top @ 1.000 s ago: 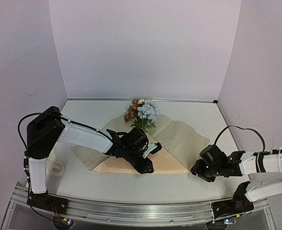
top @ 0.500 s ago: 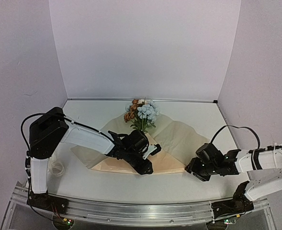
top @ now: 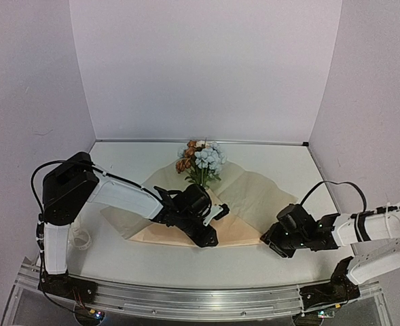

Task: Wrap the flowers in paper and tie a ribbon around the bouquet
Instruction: Pick up the one-fourth-folded wrapping paper from the center of the board, then fold the one-fourth-folded wrapping paper at the center of the board.

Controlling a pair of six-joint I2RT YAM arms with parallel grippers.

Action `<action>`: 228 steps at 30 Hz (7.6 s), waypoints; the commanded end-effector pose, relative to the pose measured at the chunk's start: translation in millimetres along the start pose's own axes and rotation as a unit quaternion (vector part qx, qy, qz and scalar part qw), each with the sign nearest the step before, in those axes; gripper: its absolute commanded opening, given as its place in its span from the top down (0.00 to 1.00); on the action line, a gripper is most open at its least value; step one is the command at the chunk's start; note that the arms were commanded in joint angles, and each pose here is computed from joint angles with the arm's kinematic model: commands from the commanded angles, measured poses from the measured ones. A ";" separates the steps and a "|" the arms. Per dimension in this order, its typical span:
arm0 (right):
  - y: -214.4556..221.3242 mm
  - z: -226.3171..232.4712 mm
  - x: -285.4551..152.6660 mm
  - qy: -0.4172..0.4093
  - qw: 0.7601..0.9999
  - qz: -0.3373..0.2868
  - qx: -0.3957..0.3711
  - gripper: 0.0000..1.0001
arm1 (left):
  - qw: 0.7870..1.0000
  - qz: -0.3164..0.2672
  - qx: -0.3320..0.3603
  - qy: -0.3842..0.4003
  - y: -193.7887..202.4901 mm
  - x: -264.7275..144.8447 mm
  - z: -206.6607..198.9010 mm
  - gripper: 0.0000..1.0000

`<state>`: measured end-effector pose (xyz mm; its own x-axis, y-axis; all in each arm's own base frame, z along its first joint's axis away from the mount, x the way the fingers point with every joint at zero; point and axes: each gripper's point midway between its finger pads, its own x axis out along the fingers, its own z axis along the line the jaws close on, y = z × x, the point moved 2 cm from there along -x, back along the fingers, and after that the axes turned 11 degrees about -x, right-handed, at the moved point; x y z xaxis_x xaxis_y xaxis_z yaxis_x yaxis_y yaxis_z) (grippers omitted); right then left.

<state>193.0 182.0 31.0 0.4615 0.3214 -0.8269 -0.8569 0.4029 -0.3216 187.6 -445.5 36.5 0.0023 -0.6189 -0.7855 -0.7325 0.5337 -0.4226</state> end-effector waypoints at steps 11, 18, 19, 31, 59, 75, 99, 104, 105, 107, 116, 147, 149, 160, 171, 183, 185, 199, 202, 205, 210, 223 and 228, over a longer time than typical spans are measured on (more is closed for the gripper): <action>-5.5 4.5 13.4 -0.027 0.999 -0.033 0.012 0.68 | 1.000 -0.005 0.003 0.008 -1.6 3.9 -3.3 0.76; -10.8 6.5 5.3 -0.041 0.998 -0.051 -0.001 0.85 | 1.000 -0.003 0.002 0.007 -0.4 5.7 -2.4 0.76; -11.3 6.6 3.7 -0.042 0.998 -0.053 -0.007 0.86 | 1.000 -0.003 0.001 0.008 -0.5 5.9 -2.5 0.76; -12.6 18.2 -7.4 -0.057 0.996 -0.046 -0.058 1.00 | 1.000 -0.007 0.000 0.015 -6.9 5.7 -7.5 0.76; -8.8 2.2 -55.3 -0.015 0.988 -0.023 -0.155 1.00 | 0.995 -0.008 0.101 0.007 -21.0 46.7 -52.3 0.80; -18.4 -13.6 -84.5 0.053 0.961 -0.022 -0.269 1.00 | 0.997 -0.071 0.028 0.021 -20.4 -44.5 -42.7 0.75; 2.9 18.6 -110.1 -0.011 0.936 0.080 -0.343 1.00 | 0.976 -0.112 0.186 0.002 -113.3 21.7 -47.4 0.81; 5.2 21.7 -110.4 -0.011 0.934 0.094 -0.345 1.00 | 0.973 -0.107 0.202 -0.006 -118.7 46.2 -42.9 0.81; 4.7 22.4 -110.3 -0.011 0.934 0.094 -0.346 1.00 | 0.973 -0.107 0.204 -0.007 -118.9 49.8 -42.3 0.81; 2.5 24.4 -111.1 -0.009 0.933 0.090 -0.347 1.00 | 0.973 -0.105 0.205 -0.010 -118.3 56.2 -40.8 0.81; -8.4 35.6 -123.9 0.005 0.920 0.059 -0.388 1.00 | 0.973 -0.118 0.197 -0.017 -119.6 62.0 -37.9 0.79; -10.0 41.7 -129.2 0.016 0.897 0.029 -0.440 1.00 | 0.960 -0.247 0.132 -0.004 -157.0 3.4 -46.6 0.61; -10.9 36.1 -129.5 0.026 0.895 0.026 -0.444 1.00 | 0.959 -0.256 0.124 0.010 -156.6 -17.2 -51.1 0.59; -10.3 19.9 -132.5 0.055 0.882 0.036 -0.466 1.00 | 0.973 -0.225 0.034 0.045 -85.6 -107.1 -52.2 0.57; -5.5 43.1 -123.8 0.064 0.863 0.057 -0.497 1.00 | 0.993 -0.049 -0.059 0.093 71.5 -108.0 -30.7 0.79; 16.7 104.4 -111.1 -0.007 0.858 0.098 -0.504 1.00 | 0.997 -0.007 -0.079 0.023 90.4 -63.3 3.1 0.91; 24.4 117.4 -104.4 -0.030 0.861 0.114 -0.494 1.00 | 0.997 -0.008 -0.081 0.015 91.4 -61.2 6.7 0.91; 67.6 185.5 -51.6 -0.146 0.870 0.195 -0.429 1.00 | 0.996 -0.027 -0.085 -0.004 85.2 -65.8 11.3 0.90; 73.7 188.2 -43.9 -0.154 0.866 0.209 -0.428 1.00 | 0.995 -0.042 -0.088 -0.012 78.8 -75.5 11.9 0.87; 76.8 187.2 -35.3 -0.155 0.864 0.220 -0.425 1.00 | 0.992 -0.068 -0.104 -0.006 65.8 -95.1 12.7 0.82; 82.1 187.8 -24.1 -0.161 0.863 0.232 -0.419 0.99 | 0.978 -0.136 -0.155 0.027 29.4 -140.4 16.9 0.69; 83.5 188.3 6.1 -0.182 0.877 0.237 -0.377 0.94 | 0.945 -0.203 -0.239 0.093 -40.9 -150.3 40.3 0.42; 78.4 182.3 7.2 -0.188 0.883 0.233 -0.362 0.98 | 0.945 -0.183 -0.253 0.100 -48.5 -134.3 53.0 0.39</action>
<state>166.7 370.5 80.6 -0.0630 0.5804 -0.8119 -0.8223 -0.4912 -0.2873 242.4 -340.0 118.2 0.2371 -0.7747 -0.5862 -0.9417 -0.0351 -0.3346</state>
